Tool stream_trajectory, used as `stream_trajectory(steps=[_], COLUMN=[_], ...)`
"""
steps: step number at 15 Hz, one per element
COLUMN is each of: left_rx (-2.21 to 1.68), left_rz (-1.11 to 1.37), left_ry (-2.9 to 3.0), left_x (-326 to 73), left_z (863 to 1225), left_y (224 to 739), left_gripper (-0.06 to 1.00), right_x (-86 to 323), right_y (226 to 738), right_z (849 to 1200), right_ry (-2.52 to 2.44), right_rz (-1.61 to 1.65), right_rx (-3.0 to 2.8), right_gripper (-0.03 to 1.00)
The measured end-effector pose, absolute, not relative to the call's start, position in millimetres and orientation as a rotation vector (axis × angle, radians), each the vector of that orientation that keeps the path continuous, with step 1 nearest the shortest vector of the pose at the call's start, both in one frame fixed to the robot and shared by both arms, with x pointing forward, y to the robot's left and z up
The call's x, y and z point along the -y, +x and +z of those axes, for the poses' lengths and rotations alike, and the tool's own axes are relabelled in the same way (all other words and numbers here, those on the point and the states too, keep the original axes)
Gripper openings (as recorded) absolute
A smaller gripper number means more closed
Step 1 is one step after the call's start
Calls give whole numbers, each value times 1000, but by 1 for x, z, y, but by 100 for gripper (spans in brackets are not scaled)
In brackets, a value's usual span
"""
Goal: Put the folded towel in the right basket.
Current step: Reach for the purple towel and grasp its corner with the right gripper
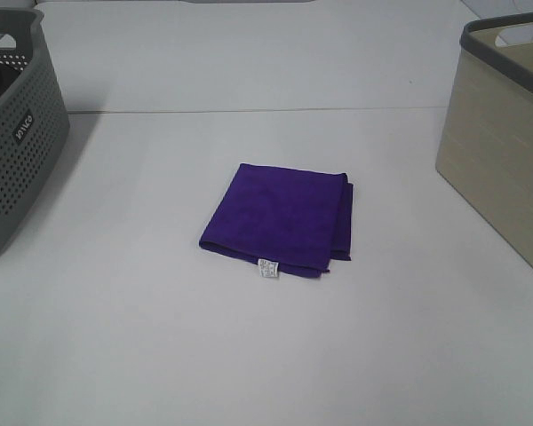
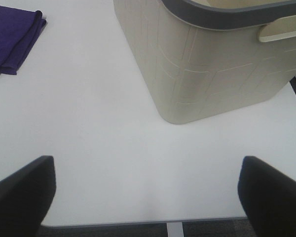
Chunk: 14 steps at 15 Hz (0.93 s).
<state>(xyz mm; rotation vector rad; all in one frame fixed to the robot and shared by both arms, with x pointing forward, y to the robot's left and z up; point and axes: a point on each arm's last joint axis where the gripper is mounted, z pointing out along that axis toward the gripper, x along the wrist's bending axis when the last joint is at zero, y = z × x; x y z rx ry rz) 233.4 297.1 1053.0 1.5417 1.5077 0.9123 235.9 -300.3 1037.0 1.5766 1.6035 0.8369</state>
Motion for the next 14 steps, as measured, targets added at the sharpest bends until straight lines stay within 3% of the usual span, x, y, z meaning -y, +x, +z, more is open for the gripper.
stream_trajectory(steps=[6, 11, 14], left_rx=[-1508, -1508, -1508], left_rz=[912, 912, 912], left_ry=[1542, 1542, 1542], left_x=[-297, -297, -297], left_z=[1053, 1053, 1053], left_y=[233, 233, 233], left_gripper=[99, 99, 99], right_x=[301, 303, 297], right_y=[238, 307, 388], right_z=[1039, 1123, 1156], right_ry=[1583, 1732, 1903], right_rz=[829, 705, 657], right_rx=[-1605, -1709, -1867], right_gripper=[97, 97, 97])
